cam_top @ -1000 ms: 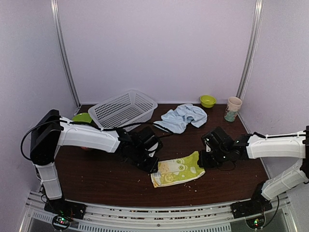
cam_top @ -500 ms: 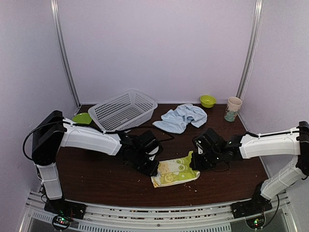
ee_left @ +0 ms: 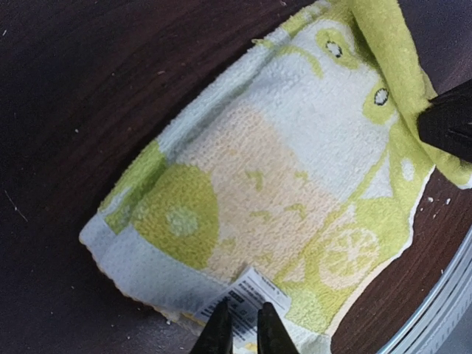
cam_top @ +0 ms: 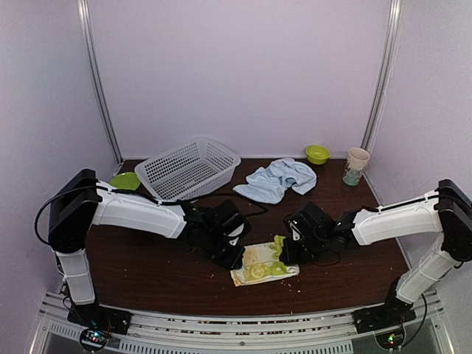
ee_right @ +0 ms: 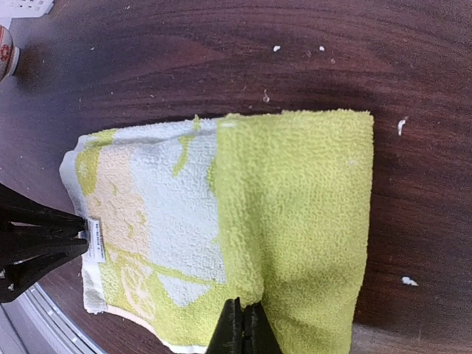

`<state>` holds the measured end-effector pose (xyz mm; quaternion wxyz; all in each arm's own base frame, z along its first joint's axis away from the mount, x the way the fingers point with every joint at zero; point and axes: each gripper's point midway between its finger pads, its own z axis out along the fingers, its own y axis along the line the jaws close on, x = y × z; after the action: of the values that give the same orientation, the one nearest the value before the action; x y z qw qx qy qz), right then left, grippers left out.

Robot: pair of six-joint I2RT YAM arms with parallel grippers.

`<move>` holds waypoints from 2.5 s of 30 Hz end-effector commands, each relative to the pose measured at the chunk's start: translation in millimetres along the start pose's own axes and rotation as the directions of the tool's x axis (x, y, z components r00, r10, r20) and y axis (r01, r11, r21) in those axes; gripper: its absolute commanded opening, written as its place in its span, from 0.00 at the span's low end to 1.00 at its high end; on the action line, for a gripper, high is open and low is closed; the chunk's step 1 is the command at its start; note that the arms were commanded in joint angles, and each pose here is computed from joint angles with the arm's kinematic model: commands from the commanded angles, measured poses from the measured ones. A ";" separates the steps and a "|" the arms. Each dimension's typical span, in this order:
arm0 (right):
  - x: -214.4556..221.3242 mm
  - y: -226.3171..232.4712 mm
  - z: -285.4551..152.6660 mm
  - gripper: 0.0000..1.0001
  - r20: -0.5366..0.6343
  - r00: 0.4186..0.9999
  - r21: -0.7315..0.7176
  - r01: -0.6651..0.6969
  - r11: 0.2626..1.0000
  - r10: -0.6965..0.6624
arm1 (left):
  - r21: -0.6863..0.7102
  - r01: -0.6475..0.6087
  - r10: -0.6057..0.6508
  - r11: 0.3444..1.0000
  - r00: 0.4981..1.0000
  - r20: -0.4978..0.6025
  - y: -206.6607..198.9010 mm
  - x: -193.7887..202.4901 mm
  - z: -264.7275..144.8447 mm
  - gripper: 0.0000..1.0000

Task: Roll the towels
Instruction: Roll the towel at the center of the board.

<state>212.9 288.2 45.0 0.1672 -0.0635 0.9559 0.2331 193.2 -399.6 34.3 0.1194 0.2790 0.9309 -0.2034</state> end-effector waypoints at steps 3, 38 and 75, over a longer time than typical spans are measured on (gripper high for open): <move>9.2 7.9 12.2 0.00 -0.027 0.999 -0.065 -0.032 0.997 0.030 | 0.021 0.001 -0.001 1.000 1.000 0.006 -6.0 0.5 1.6 0.12; 34.5 -21.2 34.0 0.29 -0.046 0.999 -0.042 -0.022 0.999 0.020 | 0.187 0.013 -0.054 0.982 0.976 0.211 -64.1 -112.4 -38.2 0.10; 32.5 -15.6 32.4 0.29 -0.057 0.998 -0.054 0.005 0.999 -0.008 | 0.060 0.112 -0.113 0.992 0.993 0.026 -25.2 -96.9 49.0 0.38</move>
<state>210.0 312.7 30.3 0.1769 -0.0751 0.9296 0.3146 257.4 -487.7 35.5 0.1071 0.2220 0.9342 -0.2579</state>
